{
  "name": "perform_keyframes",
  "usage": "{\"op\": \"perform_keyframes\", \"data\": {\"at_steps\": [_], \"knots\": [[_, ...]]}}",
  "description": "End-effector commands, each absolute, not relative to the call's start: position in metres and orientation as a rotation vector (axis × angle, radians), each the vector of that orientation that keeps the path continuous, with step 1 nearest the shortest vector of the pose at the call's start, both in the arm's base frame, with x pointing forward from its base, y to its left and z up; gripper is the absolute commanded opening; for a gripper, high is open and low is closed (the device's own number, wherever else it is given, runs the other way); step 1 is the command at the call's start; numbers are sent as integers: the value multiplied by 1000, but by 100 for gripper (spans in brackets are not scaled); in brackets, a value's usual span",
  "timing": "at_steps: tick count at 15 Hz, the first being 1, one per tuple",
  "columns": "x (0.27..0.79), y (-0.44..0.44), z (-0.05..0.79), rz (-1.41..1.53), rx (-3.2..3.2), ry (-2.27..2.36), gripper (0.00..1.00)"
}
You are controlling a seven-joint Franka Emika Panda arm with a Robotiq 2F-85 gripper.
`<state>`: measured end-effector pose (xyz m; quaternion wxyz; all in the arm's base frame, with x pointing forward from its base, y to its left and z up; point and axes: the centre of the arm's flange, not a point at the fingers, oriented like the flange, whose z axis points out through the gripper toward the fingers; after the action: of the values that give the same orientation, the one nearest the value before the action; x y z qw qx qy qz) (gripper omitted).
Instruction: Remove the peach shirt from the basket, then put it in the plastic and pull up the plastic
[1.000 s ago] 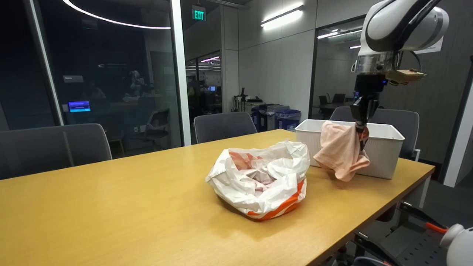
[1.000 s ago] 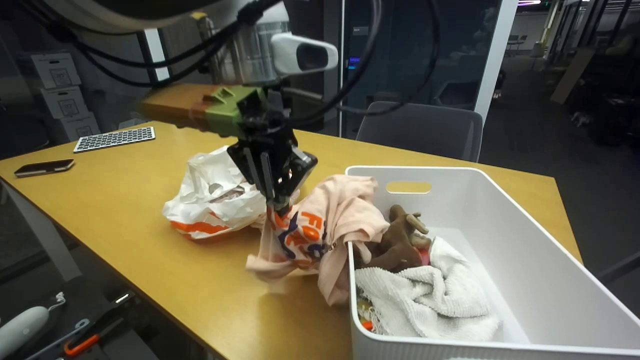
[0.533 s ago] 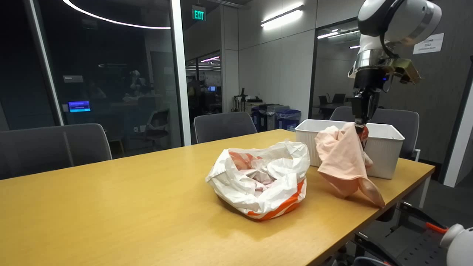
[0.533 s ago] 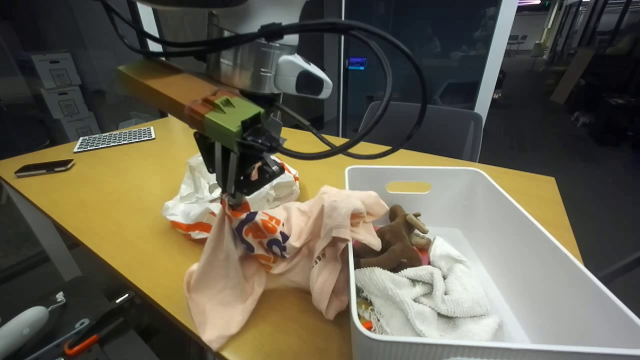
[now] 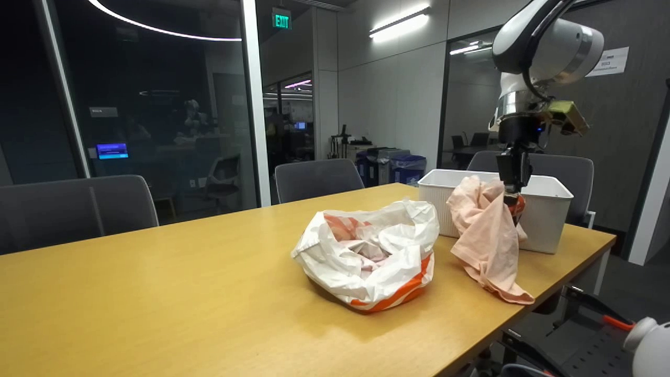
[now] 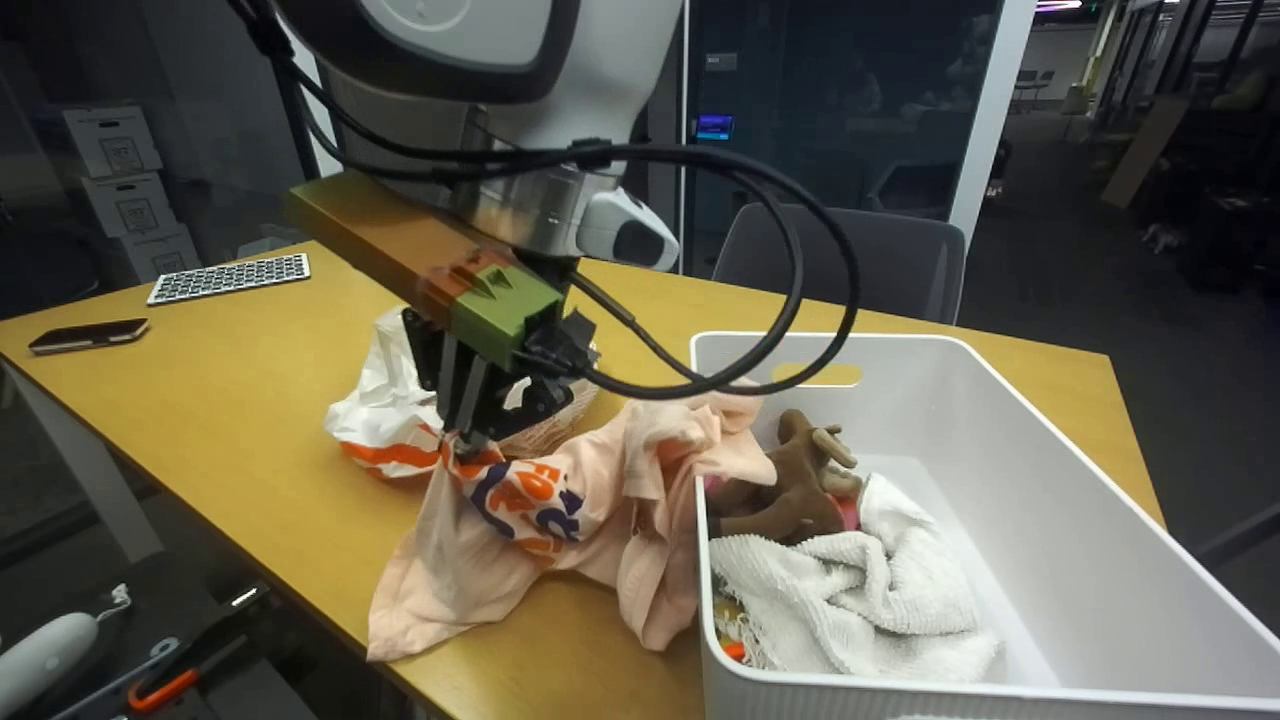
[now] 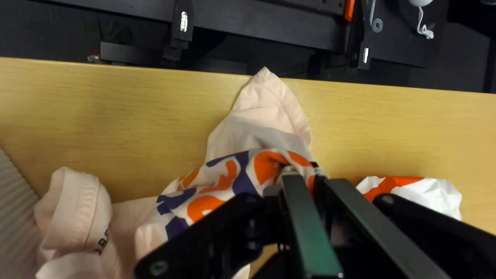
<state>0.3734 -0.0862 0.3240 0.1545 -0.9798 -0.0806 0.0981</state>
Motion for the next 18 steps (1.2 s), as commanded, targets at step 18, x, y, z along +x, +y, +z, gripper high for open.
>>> {"op": "perform_keyframes", "data": {"at_steps": [18], "knots": [[416, -118, 254, 60, -3032, -532, 26]]}}
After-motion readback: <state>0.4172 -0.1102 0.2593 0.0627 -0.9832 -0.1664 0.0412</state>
